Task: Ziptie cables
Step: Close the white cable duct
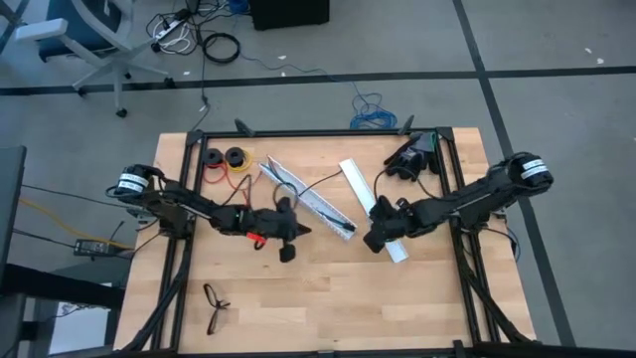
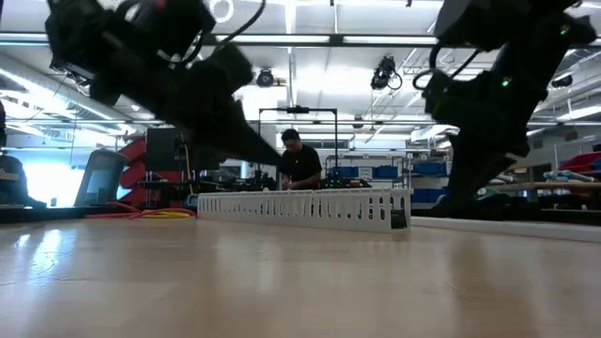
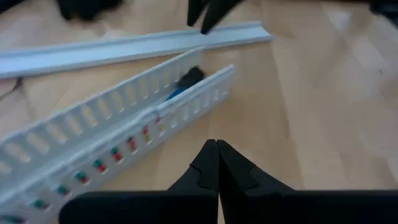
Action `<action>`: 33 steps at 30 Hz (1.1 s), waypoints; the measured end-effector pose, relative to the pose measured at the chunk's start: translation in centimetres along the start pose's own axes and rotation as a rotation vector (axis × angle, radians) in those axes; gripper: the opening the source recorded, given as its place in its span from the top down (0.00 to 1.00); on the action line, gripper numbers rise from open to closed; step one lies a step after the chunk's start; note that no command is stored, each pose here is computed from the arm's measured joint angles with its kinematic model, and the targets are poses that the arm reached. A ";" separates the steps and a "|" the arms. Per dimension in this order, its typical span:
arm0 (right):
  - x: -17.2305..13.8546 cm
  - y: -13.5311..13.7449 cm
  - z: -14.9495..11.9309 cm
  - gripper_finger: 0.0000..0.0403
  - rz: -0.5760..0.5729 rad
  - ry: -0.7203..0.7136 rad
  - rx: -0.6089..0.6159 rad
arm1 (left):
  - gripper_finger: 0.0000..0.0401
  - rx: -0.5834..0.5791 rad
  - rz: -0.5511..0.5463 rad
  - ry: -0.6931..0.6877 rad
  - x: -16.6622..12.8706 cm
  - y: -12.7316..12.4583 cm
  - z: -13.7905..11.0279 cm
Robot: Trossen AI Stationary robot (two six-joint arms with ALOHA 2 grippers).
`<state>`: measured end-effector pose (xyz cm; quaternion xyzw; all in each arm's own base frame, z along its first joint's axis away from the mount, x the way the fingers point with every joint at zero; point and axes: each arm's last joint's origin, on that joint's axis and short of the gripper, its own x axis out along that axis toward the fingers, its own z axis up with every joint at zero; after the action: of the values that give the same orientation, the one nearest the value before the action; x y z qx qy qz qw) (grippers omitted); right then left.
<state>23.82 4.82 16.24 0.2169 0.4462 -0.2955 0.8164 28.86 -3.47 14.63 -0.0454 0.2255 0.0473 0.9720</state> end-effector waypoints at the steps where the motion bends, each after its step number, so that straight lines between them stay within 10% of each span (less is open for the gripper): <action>1: 0.4 0.0 0.1 0.67 -0.007 0.004 0.012 | 1.00 -0.029 -0.002 -0.012 -0.4 0.4 -0.6; 12: 3.6 -0.6 0.9 0.62 -0.056 0.060 0.123 | 1.00 -0.138 -0.054 -0.097 -2.5 1.6 -3.3; 24: 4.9 -0.7 1.2 0.97 -0.058 0.066 0.044 | 1.00 -0.127 -0.034 -0.117 -2.4 1.7 -3.2; 33: 2.4 -1.1 2.2 1.00 0.001 -0.001 0.039 | 0.99 -0.134 -0.026 -0.117 -2.4 1.7 -3.2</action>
<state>25.45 2.01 15.16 0.2326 0.4400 -0.3039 0.8124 25.10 -2.31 12.75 -0.1107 0.1640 0.0522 0.9788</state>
